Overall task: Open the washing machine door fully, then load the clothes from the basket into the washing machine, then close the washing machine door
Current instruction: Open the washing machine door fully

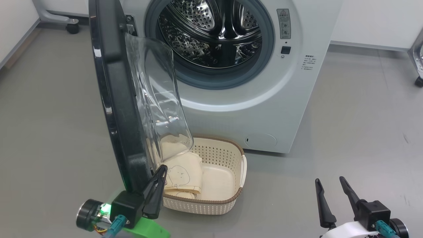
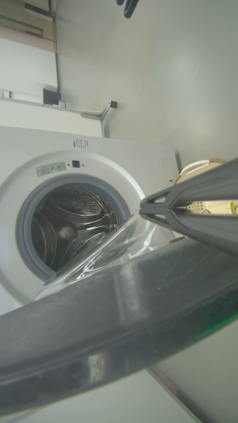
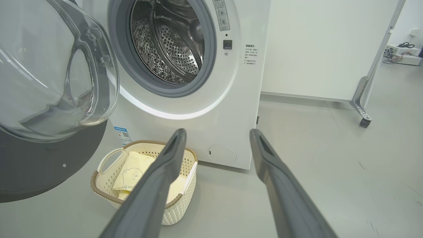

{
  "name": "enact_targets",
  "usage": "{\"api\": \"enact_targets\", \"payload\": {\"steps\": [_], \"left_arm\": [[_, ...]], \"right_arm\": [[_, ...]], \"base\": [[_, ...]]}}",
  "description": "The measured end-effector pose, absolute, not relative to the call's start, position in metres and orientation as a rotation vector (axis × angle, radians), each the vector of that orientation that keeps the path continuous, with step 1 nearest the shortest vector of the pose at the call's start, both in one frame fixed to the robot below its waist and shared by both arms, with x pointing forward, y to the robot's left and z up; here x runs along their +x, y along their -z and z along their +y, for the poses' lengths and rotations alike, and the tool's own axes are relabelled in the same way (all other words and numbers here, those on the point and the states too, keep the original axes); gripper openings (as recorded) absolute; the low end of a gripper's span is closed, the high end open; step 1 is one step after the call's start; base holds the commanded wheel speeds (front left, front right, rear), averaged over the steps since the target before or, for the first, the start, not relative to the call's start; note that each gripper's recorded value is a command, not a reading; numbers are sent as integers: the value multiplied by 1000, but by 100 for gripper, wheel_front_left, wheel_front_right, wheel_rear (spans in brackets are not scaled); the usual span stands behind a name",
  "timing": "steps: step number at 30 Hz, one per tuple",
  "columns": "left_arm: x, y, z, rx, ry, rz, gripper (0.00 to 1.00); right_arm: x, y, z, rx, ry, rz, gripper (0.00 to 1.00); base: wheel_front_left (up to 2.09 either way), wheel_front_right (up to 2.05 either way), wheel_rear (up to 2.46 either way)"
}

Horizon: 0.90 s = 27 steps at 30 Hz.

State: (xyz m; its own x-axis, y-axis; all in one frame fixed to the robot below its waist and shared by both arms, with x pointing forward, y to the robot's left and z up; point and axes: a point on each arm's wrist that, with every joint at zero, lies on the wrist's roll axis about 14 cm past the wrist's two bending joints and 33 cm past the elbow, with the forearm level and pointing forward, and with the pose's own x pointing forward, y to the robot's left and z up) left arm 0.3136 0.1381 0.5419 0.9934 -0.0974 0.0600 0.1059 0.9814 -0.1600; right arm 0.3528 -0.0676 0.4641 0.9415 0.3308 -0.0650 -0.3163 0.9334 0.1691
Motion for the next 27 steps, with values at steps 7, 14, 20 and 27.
{"api": "enact_targets", "payload": {"steps": [7, 14, 20, 27], "left_arm": [[314, -534, 145, -162, 74, -28, 0], [315, -530, 150, -162, 47, -15, 0], [313, -529, 161, -167, 6, -13, 0], [309, -524, 175, -179, -50, -4, 0]], "right_arm": [[353, -463, -69, 155, -331, 95, 100], [353, -462, -69, 162, -326, 97, 100], [354, -463, -70, 150, -324, 93, 100], [354, -464, -67, 147, -336, 91, 100]], "base": [[0, 0, 0], [0, 0, 0], [0, 0, 0], [0, 0, 0]]}}
